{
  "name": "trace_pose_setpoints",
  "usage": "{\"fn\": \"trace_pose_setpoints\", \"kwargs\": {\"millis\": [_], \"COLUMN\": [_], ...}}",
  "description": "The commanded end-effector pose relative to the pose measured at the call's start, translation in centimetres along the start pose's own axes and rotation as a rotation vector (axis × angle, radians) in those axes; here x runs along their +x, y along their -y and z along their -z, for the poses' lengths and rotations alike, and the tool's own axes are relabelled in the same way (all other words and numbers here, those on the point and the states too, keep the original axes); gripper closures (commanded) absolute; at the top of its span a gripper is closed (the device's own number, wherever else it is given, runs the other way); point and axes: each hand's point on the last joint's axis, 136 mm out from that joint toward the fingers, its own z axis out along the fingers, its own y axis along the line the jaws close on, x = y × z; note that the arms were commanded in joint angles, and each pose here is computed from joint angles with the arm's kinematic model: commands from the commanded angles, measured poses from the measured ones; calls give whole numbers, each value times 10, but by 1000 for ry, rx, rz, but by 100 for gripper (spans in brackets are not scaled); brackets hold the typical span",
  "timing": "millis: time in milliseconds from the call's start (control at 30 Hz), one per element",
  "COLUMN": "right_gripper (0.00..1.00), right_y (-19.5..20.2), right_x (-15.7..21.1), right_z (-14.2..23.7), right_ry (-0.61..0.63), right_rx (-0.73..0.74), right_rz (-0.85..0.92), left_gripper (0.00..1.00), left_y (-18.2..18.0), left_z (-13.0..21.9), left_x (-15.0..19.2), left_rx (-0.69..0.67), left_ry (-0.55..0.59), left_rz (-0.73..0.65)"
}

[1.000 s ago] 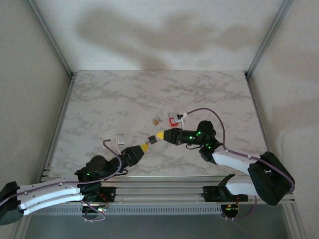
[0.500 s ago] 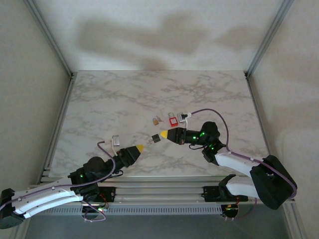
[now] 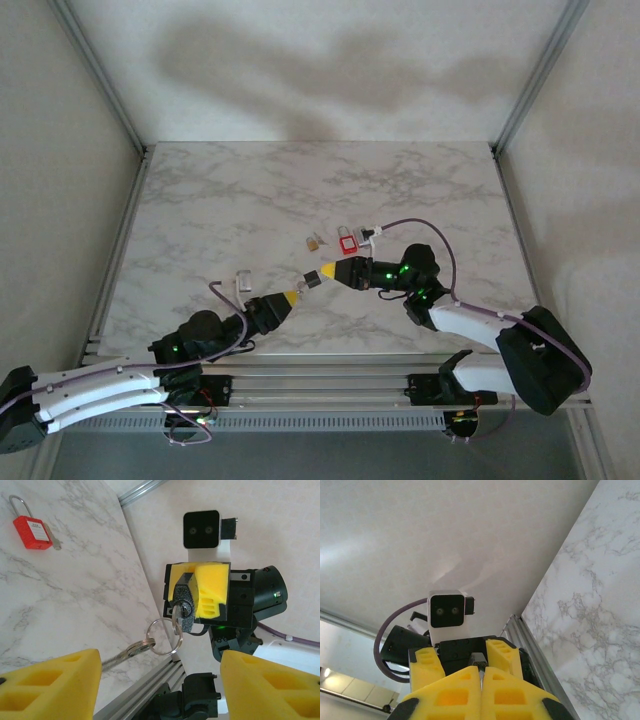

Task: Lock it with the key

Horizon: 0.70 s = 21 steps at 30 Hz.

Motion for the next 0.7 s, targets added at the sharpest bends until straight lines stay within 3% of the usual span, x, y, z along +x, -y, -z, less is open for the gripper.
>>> {"fn": "trace_pose_setpoints", "kwargs": {"millis": [0, 667], "right_gripper": [100, 100], "right_y": [-13, -14], "right_x": [-4, -1], "right_z": [1, -2], "right_ry": [2, -27], "right_rx": [-48, -65], "right_rz": [41, 35], "left_gripper": [37, 43], "left_y": [30, 24], "left_z": [1, -3], "left_x": [-16, -20], "left_rx": [91, 54], "left_ry": [38, 44], "left_rz": [18, -4]}}
